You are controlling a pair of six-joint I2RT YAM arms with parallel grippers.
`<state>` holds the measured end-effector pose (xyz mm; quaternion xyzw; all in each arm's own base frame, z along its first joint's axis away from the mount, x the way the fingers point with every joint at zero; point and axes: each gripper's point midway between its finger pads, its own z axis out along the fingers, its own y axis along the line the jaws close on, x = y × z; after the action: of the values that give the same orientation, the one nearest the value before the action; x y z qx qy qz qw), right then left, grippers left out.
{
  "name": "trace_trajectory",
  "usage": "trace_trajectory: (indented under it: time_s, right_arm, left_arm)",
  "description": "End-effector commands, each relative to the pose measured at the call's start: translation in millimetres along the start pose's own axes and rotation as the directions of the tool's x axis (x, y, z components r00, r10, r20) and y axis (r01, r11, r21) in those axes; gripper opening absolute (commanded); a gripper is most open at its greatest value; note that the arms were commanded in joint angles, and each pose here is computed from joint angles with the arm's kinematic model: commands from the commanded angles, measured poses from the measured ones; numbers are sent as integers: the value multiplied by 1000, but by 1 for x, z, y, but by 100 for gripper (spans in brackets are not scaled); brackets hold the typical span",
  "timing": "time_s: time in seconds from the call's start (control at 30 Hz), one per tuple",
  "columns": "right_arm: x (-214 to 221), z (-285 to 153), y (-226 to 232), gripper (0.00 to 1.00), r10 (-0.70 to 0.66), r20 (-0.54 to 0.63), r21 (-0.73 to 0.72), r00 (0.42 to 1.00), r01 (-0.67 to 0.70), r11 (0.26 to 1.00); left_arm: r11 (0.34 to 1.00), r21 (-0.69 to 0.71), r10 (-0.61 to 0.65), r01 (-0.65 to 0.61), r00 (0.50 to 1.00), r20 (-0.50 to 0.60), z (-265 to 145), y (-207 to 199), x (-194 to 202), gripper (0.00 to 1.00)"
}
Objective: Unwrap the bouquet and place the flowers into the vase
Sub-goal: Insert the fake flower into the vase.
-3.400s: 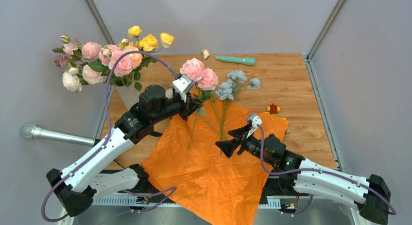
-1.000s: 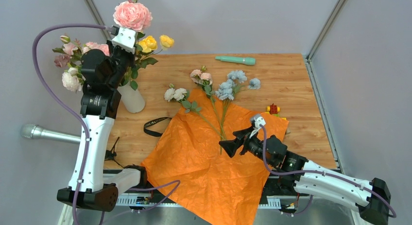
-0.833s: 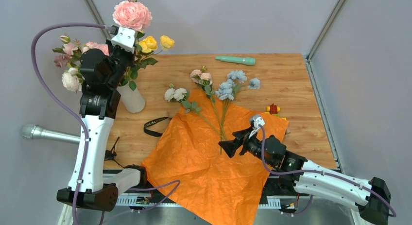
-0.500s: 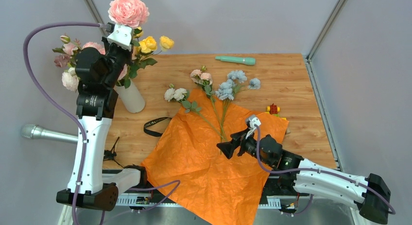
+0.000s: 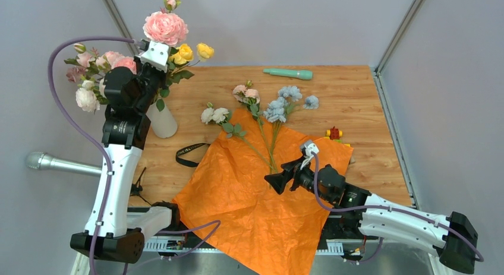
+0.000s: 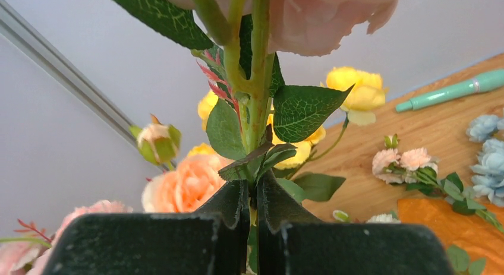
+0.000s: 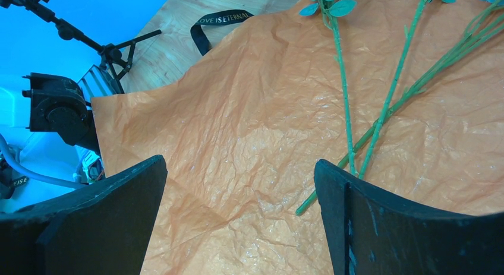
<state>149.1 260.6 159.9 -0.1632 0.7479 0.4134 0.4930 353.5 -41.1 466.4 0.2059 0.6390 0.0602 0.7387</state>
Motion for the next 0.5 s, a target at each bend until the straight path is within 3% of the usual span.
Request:
trace_trajectory:
  time_s: [0.0,0.47]
  right_arm:
    - [-5,-2,6,96,23,27,-25,999,-23,999]
    - [-3,-2,6,96,29,22,-26,999,-28,999]
  left_arm:
    - [998,-66,2,1,999,36,-3,12,-2,0]
    - [989,-128,-69,68,998,-5,-10,13,45,0]
